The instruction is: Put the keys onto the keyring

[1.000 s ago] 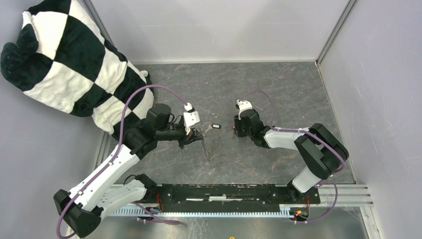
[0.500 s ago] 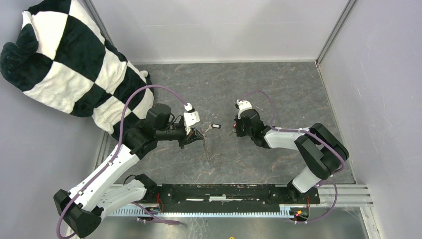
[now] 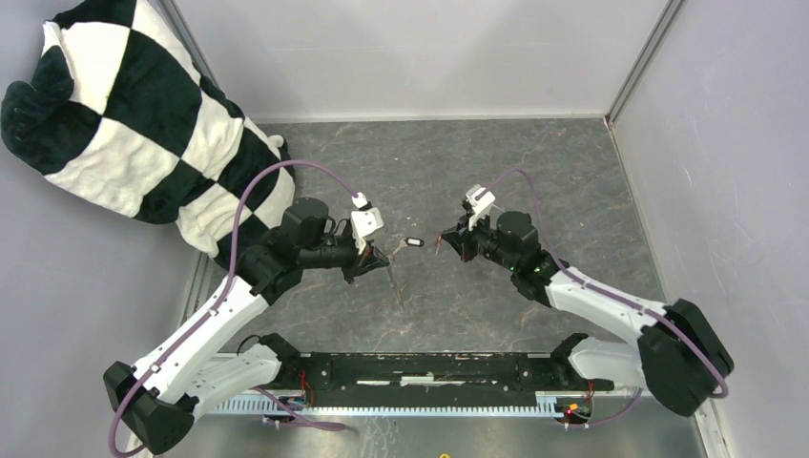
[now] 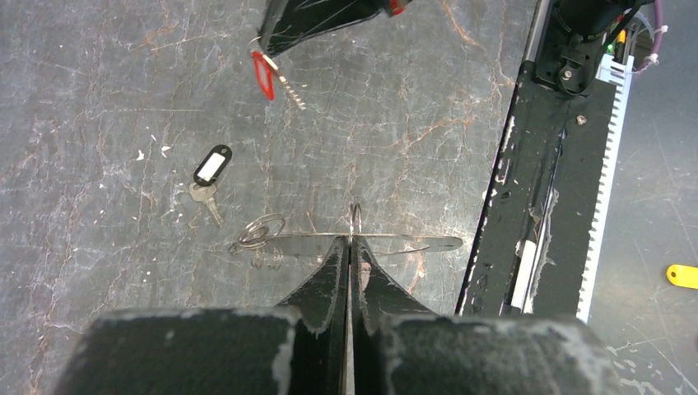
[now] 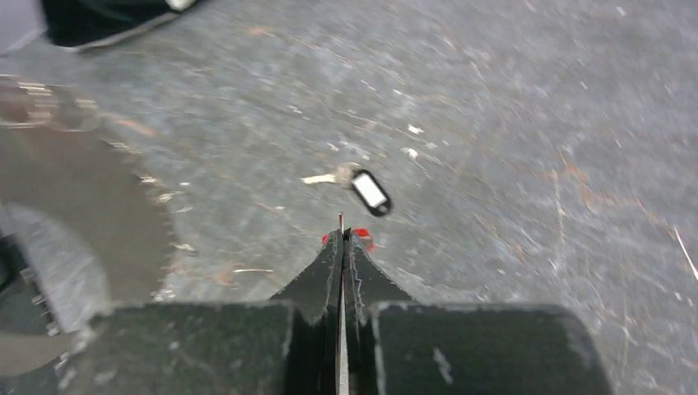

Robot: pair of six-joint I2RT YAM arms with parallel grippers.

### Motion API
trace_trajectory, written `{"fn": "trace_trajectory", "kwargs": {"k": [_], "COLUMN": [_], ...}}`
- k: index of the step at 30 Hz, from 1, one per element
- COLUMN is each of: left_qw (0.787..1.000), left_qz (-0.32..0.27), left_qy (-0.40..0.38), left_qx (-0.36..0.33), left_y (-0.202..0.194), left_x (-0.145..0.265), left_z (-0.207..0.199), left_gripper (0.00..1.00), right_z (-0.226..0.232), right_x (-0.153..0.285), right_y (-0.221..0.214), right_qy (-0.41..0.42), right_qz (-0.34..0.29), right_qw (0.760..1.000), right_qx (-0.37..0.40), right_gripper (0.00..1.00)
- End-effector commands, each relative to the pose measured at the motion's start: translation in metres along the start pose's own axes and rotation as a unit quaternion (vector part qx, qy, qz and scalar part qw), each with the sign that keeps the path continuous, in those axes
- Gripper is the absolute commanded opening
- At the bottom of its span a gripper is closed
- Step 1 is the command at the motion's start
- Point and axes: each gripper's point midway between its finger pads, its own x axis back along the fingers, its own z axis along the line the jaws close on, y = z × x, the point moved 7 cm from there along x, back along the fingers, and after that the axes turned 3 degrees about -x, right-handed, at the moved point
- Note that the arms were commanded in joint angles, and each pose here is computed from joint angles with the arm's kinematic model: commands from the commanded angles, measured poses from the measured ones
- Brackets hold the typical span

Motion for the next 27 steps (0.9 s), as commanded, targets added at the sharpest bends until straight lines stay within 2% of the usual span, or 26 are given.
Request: {"fn": "trace_trajectory", "kwargs": {"k": [1,5,12,19,27], "left_qw": [0.999,0.999,0.999,0.999,0.999], "left_qz": [-0.029,-0.027,-0.029,-0.026,-0.026], "left_qy": [0.022,0.023,0.028,0.038,0.042], "left_qx": [0.002,0.005,0.023,0.022,0.012], "left_y": [0.018,0.017,0.018,0.017,0.017], "left_x": [0.001,-0.001,-0.004,-0.003,-0.002], "left_z": [0.007,0.007,0.009,0.011,0.011], "left_gripper": [0.02,0.02,0.02,0.02,0.02], "right_z": [0.028,0.053,0.102,0.124,0.138], "right_x": [0.021,0.033,0.033,0.035,0.025], "right_y": [0.022,0.038,0.063,0.077,0.083], "right_qy": [0.114,0.168,0.214,0.225,0.226], "right_qz": [-0.040,-0.058,-0.066,-0.094,-0.069], "right_qw": [0.992,0.982,0.972,0.968,0.971], "right_qx": [0.045,0.058,0.074,0.057,0.045], "right_gripper": [0.01,0.01,0.01,0.00,0.01]}}
